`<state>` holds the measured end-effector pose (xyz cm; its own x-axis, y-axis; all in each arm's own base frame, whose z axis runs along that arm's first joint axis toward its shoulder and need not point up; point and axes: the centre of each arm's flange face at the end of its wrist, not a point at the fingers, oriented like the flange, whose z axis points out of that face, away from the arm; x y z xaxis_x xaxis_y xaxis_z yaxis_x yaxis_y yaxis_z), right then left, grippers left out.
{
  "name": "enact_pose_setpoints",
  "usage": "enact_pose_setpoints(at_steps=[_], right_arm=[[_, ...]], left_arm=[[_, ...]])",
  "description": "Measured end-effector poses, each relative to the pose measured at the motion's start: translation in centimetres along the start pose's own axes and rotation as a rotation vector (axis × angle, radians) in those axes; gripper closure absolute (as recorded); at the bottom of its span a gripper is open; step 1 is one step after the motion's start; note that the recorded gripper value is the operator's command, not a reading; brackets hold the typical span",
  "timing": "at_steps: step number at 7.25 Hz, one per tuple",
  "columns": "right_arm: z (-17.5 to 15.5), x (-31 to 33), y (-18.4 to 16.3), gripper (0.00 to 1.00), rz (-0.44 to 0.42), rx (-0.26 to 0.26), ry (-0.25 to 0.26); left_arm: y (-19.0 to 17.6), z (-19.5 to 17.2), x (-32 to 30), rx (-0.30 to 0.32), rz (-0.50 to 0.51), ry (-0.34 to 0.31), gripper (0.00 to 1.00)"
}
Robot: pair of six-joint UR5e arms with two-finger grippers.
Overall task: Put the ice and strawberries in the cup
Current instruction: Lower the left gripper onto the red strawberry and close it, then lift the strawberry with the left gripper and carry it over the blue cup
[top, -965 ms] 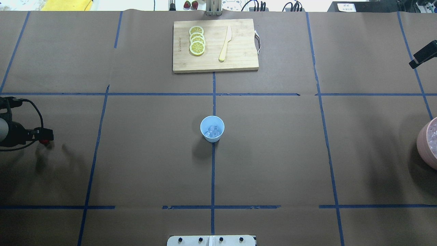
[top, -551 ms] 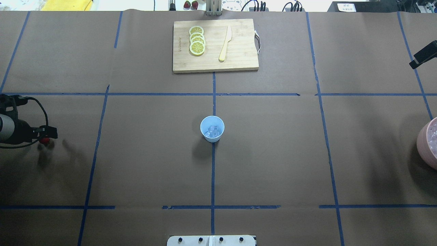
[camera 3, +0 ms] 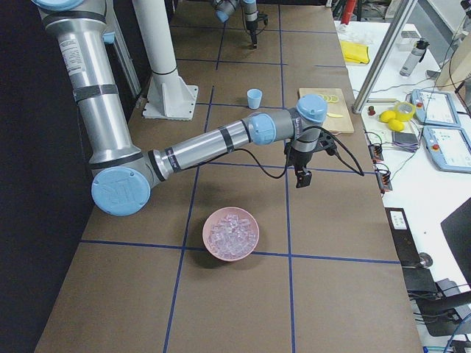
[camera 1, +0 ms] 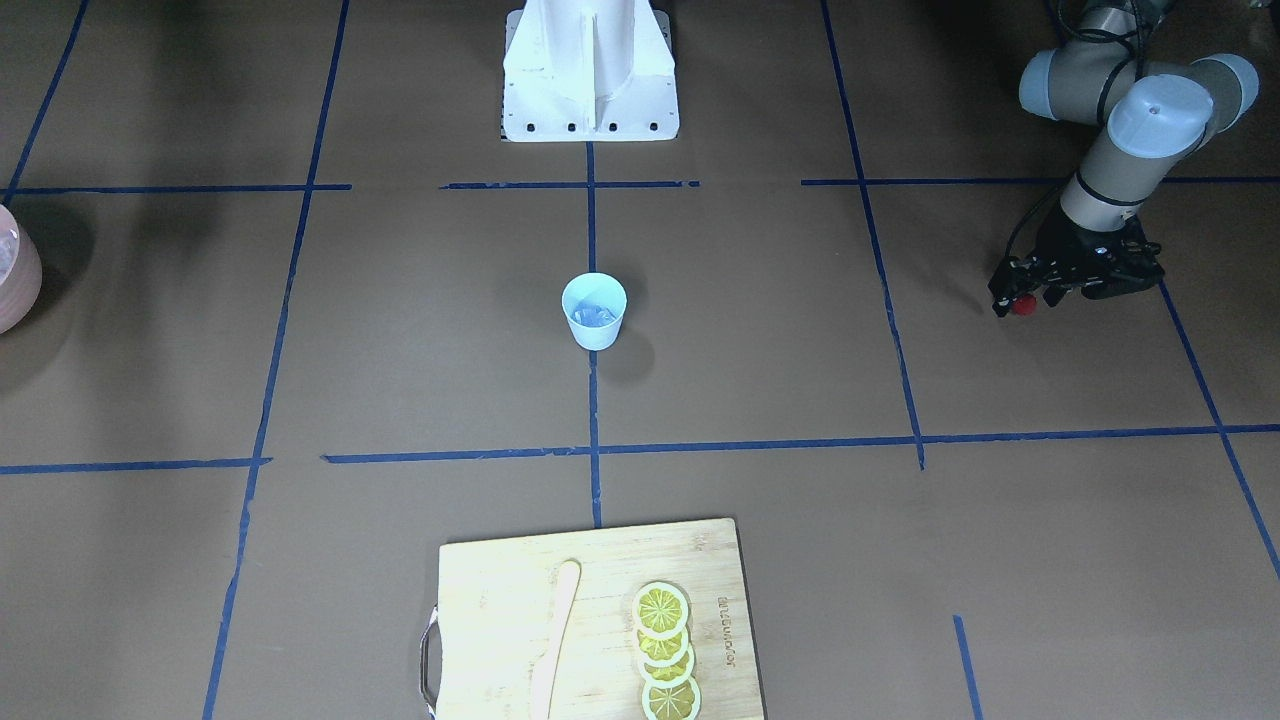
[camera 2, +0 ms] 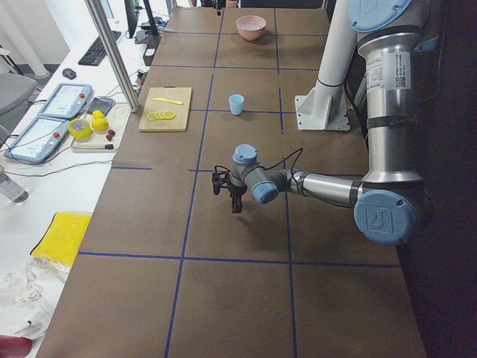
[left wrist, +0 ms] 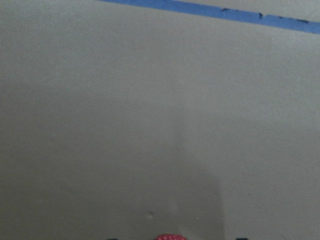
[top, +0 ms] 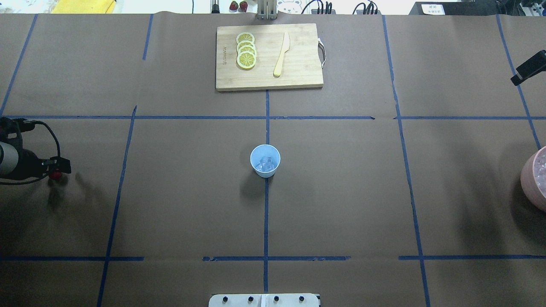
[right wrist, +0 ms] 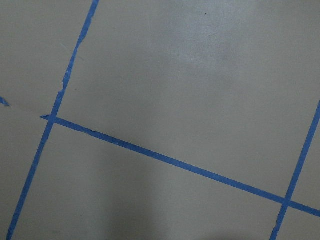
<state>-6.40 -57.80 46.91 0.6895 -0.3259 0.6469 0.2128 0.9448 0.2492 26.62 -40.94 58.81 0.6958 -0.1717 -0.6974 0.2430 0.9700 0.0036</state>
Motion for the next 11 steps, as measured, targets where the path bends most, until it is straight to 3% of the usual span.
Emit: enact_pose_setpoints(at_steps=[2,3,4,6,8,11], right_arm=[[0.0,0.0,0.0,0.01,0.001,0.000,0.000],[0.0,0.0,0.0,0.01,0.002,0.000,0.000],[0.0,0.0,0.0,0.01,0.002,0.001,0.000],[0.0,0.0,0.0,0.01,0.003,0.000,-0.001],[0.1,0.3,0.3,0.01,0.009,-0.003,0.000],[0.2,5.2,3.1,0.01,0.068,-0.013,-0.032]], left_arm=[[0.0,0.0,-0.2,0.000,-0.002,-0.002,0.77],[0.0,-0.1,-0.2,0.001,-0.003,-0.001,0.92],[0.0,-0.3,-0.1,0.003,-0.003,0.002,0.99],[-0.1,-2.0,0.6,-0.033,-0.011,0.037,0.99],[-1.8,-7.2,2.7,-0.067,-0.062,0.065,0.99],[-5.0,-15.6,14.8,-0.087,-0.101,0.033,0.99]])
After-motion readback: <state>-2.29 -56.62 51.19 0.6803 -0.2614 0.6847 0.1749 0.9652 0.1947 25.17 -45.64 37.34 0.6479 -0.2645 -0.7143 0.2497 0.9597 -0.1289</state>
